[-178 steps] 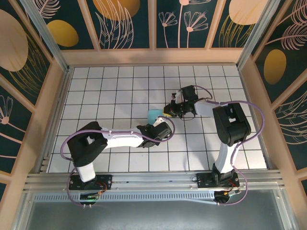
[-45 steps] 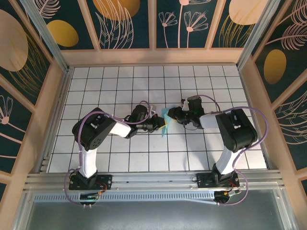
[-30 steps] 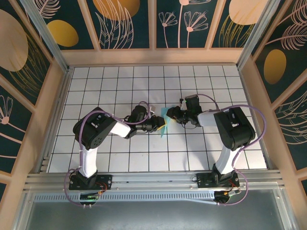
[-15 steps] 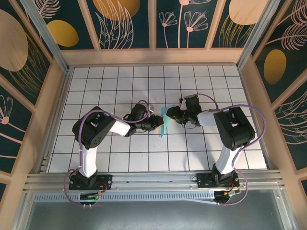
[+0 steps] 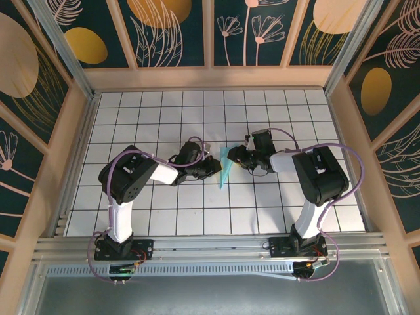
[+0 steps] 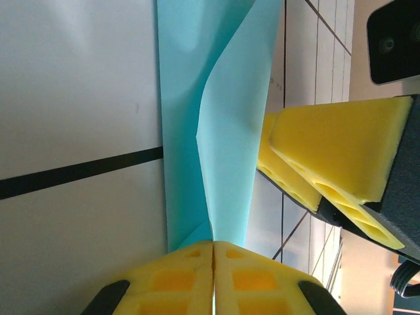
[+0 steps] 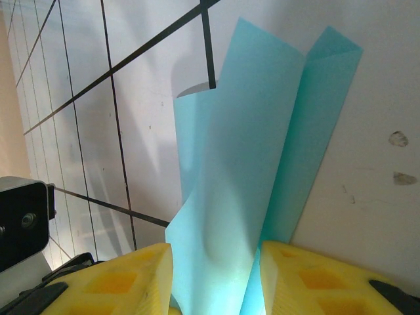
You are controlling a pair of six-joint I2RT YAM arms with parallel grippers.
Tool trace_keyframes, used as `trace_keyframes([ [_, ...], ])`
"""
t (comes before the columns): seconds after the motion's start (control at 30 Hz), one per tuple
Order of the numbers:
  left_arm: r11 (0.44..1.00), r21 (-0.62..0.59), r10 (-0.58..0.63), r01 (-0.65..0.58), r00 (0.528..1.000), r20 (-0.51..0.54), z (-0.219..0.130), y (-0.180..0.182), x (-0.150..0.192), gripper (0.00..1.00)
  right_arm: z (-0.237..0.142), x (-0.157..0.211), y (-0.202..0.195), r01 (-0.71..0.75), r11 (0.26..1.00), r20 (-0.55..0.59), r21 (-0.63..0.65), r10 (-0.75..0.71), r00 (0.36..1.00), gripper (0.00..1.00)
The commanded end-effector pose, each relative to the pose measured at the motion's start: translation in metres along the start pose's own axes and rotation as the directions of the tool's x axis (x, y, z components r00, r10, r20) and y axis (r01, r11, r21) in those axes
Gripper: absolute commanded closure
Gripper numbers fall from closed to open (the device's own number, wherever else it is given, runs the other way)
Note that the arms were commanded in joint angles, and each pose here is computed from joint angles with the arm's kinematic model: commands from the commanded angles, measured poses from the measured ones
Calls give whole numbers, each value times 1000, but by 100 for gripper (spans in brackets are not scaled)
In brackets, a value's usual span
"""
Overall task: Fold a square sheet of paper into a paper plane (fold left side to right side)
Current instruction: Fold the wing for the fifth time at the center of the table.
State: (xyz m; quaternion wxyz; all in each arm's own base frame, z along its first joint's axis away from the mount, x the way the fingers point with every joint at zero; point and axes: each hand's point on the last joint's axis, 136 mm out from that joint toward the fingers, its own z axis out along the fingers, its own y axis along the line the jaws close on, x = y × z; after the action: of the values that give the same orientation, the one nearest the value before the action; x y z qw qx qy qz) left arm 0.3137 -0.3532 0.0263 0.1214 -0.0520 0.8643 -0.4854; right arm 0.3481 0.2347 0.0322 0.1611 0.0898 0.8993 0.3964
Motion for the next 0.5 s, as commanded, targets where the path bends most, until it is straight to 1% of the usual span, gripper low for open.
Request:
trace_keyframes([
  [0.0,1000,-19,13,-13,1000,12,3,5,-7,93,13,13,-25,6,995,-32,96,-3,999,60],
  [0.2,998,-68,19,-18,1000,21,3,16,-7,95,14,13,-24,9,995,-36,96,-6,999,60],
  [0.47,996,-82,35,-34,999,18,6,18,-11,96,15,15,-25,11,995,-43,98,-6,999,60],
])
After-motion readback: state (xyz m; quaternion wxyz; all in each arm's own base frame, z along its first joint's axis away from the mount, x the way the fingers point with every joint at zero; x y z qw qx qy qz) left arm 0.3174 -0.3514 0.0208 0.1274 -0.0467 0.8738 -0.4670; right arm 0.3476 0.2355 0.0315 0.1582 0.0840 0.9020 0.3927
